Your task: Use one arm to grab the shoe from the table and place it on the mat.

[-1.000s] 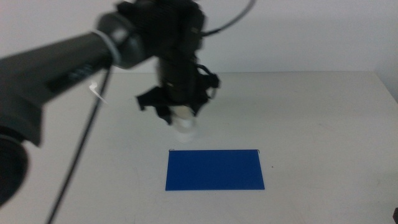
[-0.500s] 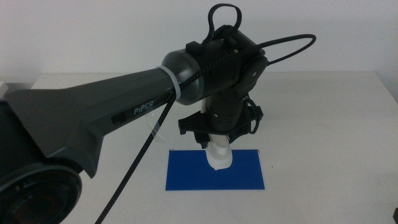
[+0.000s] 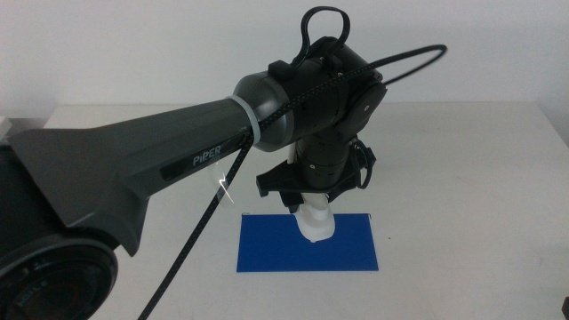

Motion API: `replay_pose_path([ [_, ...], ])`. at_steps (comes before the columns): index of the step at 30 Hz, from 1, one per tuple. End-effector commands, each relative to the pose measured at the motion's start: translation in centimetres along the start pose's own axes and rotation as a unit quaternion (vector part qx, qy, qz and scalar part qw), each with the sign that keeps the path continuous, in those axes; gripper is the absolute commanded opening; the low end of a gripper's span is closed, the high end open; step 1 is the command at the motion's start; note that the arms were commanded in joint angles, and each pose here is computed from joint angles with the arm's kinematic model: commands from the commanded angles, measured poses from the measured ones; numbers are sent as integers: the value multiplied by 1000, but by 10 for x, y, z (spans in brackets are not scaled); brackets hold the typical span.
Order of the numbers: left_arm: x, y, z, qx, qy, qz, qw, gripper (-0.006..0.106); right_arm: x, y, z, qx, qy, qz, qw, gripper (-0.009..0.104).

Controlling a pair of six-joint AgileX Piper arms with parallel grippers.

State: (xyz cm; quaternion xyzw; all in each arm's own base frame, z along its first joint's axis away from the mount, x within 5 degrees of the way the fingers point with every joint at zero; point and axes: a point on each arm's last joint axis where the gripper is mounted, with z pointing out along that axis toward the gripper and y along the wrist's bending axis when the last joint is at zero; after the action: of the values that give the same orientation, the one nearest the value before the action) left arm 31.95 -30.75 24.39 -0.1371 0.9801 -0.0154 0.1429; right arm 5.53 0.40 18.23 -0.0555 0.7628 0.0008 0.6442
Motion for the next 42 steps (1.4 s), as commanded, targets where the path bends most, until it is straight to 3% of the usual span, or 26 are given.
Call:
replay_pose_path([
  [1, -6, 5, -37, 22, -23, -63, 998, 2, -5, 0, 0, 2, -32, -11, 999, 78],
  [6, -8, 6, -37, 23, -32, -214, 976, 2, -5, 0, 0, 2, -32, -11, 999, 78],
  [11, -9, 7, -37, 27, -31, -366, 930, 2, -5, 0, 0, 2, -32, -11, 999, 78],
  [16, -8, 6, -37, 31, -24, -470, 882, 2, -5, 0, 0, 2, -32, -11, 999, 78],
  [21, -8, 6, -37, 31, -24, -470, 882, 2, -5, 0, 0, 2, -32, -11, 999, 78],
  [22, -4, 8, -26, -4, -20, -469, 883, 2, -5, 0, 0, 2, -32, -11, 999, 78],
  [42, 11, -4, 26, -65, 21, -469, 881, -1, -5, 0, 0, 2, -32, -11, 999, 78],
])
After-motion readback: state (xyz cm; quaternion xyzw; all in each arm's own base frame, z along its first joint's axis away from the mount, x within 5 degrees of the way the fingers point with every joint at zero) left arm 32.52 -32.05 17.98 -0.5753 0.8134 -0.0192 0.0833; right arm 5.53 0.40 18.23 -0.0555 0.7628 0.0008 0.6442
